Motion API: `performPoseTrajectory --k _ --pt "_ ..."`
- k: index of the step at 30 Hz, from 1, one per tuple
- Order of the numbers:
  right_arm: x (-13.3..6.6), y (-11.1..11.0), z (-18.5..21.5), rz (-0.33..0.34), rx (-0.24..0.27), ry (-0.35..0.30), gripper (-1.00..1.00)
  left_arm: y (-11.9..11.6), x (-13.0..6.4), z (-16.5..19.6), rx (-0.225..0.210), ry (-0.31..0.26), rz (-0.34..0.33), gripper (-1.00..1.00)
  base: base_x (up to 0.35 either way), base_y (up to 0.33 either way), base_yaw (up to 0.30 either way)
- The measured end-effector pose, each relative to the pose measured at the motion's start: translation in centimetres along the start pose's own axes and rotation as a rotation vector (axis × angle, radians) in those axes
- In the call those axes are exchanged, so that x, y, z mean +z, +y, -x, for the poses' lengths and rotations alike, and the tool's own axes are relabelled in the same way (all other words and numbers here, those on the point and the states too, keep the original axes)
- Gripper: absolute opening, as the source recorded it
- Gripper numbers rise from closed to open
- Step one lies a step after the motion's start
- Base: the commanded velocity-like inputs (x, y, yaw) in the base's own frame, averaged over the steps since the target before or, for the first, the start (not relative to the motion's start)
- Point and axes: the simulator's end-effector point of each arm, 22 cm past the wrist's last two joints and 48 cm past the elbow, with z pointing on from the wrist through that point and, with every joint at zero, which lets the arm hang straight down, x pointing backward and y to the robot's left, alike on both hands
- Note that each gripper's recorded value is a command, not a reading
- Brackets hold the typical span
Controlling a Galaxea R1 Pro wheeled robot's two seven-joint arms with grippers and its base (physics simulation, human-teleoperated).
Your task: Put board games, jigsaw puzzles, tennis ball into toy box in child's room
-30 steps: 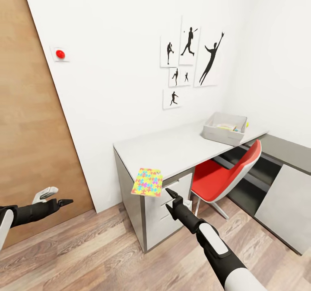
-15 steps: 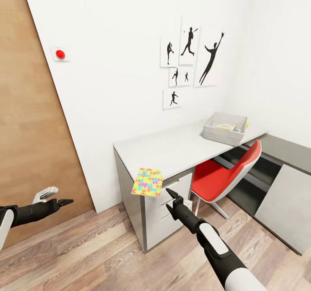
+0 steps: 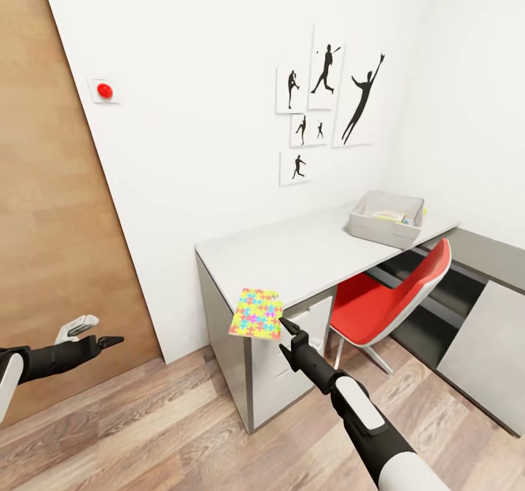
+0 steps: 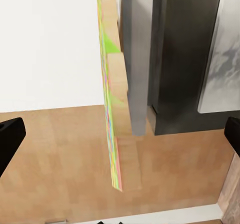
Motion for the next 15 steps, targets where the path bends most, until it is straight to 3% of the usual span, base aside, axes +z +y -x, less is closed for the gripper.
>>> performPoseTrajectory --k 15 --pt "0.08 0.01 -0.13 0.0 0.001 0.0 1.0 -0.06 -0.01 0.03 -0.001 -0.001 -0.003 1.0 0.002 0.002 0.0"
